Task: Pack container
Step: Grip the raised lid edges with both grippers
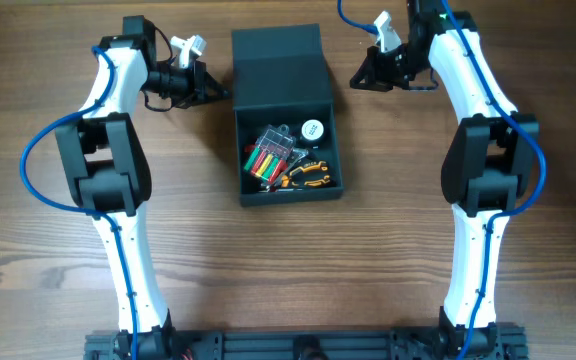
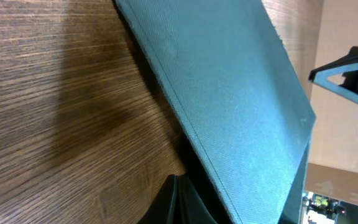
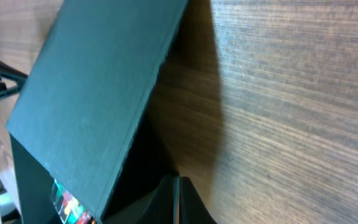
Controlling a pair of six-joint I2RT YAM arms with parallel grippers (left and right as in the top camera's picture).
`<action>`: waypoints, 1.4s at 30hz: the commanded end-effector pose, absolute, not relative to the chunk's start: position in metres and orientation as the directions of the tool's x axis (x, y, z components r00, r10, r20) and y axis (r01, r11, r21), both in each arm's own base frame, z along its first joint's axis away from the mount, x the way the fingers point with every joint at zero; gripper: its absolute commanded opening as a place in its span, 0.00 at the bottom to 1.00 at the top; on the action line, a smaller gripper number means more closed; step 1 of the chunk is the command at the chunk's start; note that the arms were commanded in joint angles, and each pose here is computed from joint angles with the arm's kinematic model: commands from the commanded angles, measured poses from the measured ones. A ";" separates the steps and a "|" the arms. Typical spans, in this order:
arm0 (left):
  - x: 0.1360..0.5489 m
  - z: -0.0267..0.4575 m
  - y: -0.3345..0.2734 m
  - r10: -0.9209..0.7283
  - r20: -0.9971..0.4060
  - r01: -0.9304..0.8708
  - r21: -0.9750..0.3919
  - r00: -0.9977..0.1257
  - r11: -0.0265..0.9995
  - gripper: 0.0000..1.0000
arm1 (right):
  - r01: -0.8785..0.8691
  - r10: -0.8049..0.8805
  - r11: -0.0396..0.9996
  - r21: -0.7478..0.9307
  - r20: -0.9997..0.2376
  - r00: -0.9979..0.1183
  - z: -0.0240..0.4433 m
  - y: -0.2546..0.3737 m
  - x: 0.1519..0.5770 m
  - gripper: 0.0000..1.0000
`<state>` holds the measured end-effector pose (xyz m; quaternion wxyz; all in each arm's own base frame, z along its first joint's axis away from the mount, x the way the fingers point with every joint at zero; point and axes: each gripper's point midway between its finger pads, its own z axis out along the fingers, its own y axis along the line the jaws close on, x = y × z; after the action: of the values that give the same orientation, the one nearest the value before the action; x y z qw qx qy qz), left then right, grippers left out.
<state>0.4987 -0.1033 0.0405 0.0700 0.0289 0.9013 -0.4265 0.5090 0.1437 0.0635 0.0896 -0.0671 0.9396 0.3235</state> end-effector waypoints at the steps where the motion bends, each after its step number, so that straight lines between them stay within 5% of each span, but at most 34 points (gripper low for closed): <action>1: 0.495 0.030 -0.111 0.028 -0.154 0.136 -0.757 -0.988 0.639 0.04 | -0.164 -0.058 0.768 0.619 -0.188 -0.981 0.052 0.150 0.509 0.04; 15: 0.485 -0.007 -0.113 0.029 -0.062 0.066 -0.769 -0.998 0.636 0.04 | -0.094 -0.041 0.770 0.631 -0.098 -0.994 0.016 0.150 0.503 0.04; 42: 0.481 -0.001 -0.135 0.069 -0.071 0.099 -0.771 -0.995 0.629 0.04 | -0.202 -0.176 0.649 0.734 -0.114 -0.978 0.030 0.205 0.478 0.04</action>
<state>0.4816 -0.1361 -0.0024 0.0141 0.0406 0.9038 -0.4258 0.4818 0.2010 0.0290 0.0187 -0.0903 0.9175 0.3869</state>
